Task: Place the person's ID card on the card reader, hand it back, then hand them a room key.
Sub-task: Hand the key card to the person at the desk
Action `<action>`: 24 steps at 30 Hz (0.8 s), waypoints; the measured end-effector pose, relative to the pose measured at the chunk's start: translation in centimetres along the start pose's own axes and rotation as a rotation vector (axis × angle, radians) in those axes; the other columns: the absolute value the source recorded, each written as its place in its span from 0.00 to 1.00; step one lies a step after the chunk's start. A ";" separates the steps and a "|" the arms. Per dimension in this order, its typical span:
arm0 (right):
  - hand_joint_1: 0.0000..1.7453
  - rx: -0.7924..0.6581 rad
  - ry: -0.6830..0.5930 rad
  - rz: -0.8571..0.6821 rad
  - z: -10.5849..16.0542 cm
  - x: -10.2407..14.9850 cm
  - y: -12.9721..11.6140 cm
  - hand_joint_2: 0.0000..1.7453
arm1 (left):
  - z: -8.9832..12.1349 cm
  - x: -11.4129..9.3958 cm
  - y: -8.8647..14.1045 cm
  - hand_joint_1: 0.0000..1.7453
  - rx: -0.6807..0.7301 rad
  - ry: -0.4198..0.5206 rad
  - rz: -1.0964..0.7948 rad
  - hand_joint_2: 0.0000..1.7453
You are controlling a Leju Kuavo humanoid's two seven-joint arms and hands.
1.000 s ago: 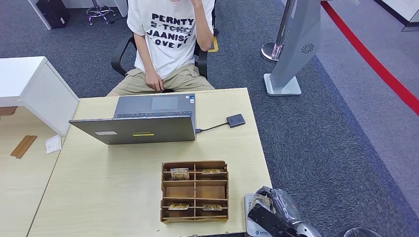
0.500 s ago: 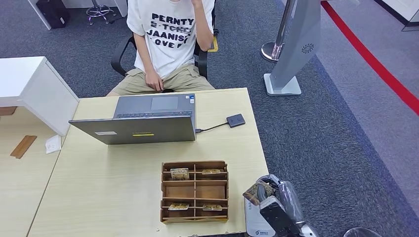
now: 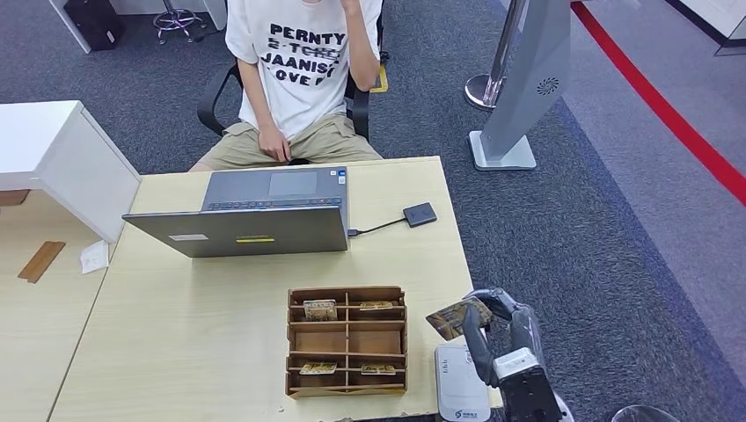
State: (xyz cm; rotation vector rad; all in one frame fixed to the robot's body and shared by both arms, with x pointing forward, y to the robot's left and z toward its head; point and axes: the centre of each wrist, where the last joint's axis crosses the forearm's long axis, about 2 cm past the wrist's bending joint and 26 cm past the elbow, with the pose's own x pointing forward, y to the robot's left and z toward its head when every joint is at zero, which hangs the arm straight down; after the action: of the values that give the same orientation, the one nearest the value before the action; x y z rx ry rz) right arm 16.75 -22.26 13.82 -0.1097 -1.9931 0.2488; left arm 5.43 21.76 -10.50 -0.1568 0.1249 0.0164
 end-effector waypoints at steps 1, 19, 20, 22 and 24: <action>1.00 0.007 -0.016 -0.001 -0.3 0.1 0.0 1.00 | 0.0 0.0 0.0 0.00 0.000 -0.001 -0.004 0.00; 1.00 0.096 -0.342 0.334 -14.7 4.5 0.3 1.00 | 0.1 0.5 -0.2 0.00 0.009 -0.012 -0.182 0.00; 1.00 0.097 -0.354 0.360 -15.7 4.9 0.5 1.00 | 0.1 0.5 -0.2 0.00 0.011 -0.012 -0.193 0.00; 1.00 0.096 -0.378 0.411 -17.4 5.8 0.9 1.00 | 0.2 0.6 -0.3 0.00 0.015 -0.012 -0.212 0.00; 1.00 0.090 -0.400 0.473 -18.8 6.5 1.4 1.00 | 0.2 0.8 -0.3 0.00 0.017 -0.010 -0.233 0.00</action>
State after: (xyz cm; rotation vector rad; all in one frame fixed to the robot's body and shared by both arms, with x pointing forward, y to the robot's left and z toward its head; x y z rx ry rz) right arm 30.99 -17.34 26.89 -0.5096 -2.3264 0.7092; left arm 6.21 21.49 -10.35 -0.1531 0.0962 -0.2157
